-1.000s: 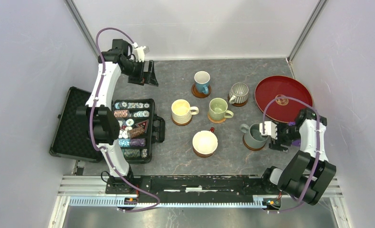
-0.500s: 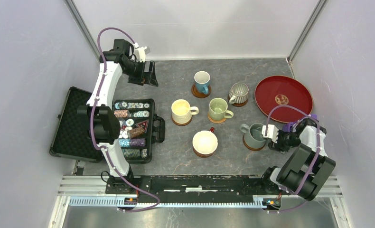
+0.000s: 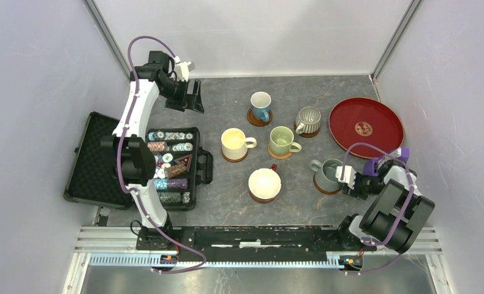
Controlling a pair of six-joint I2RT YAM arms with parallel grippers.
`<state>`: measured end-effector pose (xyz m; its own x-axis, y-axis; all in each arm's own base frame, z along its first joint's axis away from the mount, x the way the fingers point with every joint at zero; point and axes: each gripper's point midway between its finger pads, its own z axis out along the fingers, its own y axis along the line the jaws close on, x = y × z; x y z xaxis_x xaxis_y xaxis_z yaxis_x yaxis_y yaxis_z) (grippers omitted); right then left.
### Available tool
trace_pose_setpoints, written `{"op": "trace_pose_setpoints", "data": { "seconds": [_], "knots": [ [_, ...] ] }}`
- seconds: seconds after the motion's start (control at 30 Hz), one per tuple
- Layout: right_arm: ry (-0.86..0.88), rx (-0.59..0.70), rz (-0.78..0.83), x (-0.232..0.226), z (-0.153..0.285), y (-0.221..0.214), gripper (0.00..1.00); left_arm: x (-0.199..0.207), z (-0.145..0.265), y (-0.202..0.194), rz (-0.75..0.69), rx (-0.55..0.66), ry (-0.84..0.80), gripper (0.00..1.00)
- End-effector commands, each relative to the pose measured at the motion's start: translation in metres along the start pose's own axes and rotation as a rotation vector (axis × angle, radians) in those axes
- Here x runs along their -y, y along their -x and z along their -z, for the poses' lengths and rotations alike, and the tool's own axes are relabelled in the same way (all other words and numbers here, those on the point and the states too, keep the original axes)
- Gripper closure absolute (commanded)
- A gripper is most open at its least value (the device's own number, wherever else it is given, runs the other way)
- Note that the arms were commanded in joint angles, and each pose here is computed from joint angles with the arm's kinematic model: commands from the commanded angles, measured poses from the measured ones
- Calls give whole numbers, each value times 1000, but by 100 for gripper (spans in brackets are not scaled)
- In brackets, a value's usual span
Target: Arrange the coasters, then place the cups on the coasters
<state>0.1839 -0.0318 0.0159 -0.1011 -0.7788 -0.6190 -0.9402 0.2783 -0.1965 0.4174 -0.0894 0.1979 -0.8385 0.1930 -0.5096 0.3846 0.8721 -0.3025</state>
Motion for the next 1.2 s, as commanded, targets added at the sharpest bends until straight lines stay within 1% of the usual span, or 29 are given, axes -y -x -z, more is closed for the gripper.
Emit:
{"op": "trace_pose_setpoints", "data": {
  "seconds": [0.0,0.2,0.5,0.87,1.17],
  "knots": [
    [-6,23,-11,0,-5,0,69,2,6,12,-59,31,19,0],
    [-9,31,-54,-6,-9,-1,70,2,7,12,-66,30,29,0],
    [-68,54,-114,0,-14,1,71,3,6,12,-70,27,29,0],
    [-109,95,-139,2,-19,6,76,4,3,11,-72,18,27,0],
    [-138,114,-154,13,-24,11,77,5,0,15,-77,19,24,0]
  ]
}}
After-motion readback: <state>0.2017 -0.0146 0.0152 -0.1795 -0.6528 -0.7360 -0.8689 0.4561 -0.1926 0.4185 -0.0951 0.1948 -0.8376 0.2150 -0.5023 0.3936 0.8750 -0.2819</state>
